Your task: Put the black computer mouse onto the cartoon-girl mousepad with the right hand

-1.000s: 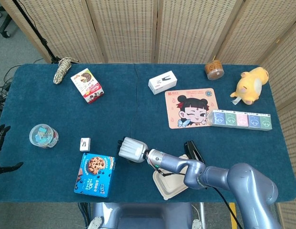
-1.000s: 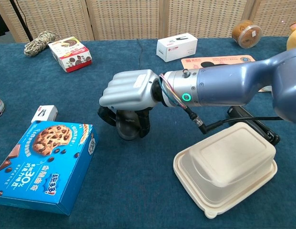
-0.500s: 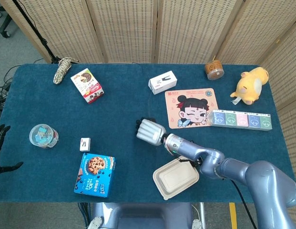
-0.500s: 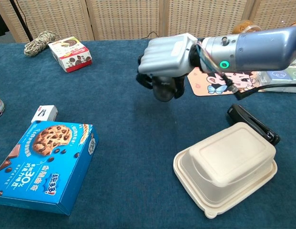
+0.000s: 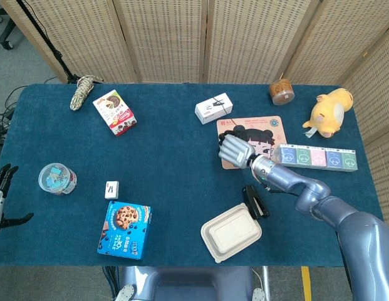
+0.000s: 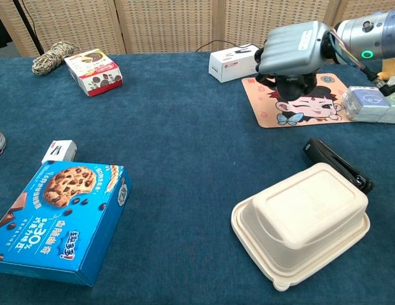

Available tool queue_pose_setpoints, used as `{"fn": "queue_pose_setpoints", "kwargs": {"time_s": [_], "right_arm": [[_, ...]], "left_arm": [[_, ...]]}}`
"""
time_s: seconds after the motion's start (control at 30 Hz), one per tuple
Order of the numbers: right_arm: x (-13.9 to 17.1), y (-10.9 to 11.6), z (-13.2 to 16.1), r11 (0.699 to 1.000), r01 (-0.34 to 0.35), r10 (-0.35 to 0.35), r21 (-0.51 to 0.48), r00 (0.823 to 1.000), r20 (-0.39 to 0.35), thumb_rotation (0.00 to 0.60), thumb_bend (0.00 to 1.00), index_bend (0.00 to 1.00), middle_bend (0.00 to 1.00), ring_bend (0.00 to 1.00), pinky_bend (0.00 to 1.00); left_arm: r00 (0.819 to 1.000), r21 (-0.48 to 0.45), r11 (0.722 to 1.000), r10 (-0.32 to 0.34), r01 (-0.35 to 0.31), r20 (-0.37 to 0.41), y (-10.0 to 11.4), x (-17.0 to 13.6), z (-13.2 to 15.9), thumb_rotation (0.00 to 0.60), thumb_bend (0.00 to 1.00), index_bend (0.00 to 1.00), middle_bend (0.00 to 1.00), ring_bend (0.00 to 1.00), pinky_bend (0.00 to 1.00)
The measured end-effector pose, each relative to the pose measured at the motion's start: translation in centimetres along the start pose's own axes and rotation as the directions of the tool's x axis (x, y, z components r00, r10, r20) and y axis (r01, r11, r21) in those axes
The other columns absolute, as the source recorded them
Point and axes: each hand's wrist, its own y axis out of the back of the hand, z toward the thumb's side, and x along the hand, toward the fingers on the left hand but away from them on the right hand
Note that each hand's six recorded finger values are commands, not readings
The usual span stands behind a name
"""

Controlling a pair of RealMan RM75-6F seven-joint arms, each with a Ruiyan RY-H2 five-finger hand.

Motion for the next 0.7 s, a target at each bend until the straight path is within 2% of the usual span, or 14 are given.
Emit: {"fn": "queue_pose_setpoints", "kwargs": {"time_s": [0.13, 0.27, 0.7], "right_arm": [[0.3, -1.8, -0.8, 0.999, -0.039, 0.039, 0.029, 0.999, 0.002, 0.600, 0.16, 0.63, 0.45, 0.24, 0.36], [0.3, -3.3, -1.1, 0.998, -0.064, 0.064, 0.018, 0.998, 0.003, 0.600, 0.16, 0.63, 0.45, 0.23, 0.35], [-0.9, -5.5, 0.0, 0.995, -0.102, 0.103, 0.009, 0.994, -0.042, 0.600, 0.16, 0.61, 0.44, 0.22, 0.35]], "left_arm": [[1.000, 0.004, 1.000, -0.002, 0.002, -0.010, -0.2, 0.1, 0.0, 0.600, 0.06, 0.00, 0.00, 0.00, 0.00], [1.000, 0.007, 1.000, -0.001, 0.001, -0.021, -0.3, 0.3, -0.1, 0.600, 0.06, 0.00, 0.00, 0.00, 0.00], [0.998, 0.016, 1.000, -0.003, 0.004, -0.057, -0.7, 0.7, -0.4, 0.600, 0.06, 0.00, 0.00, 0.00, 0.00]]}}
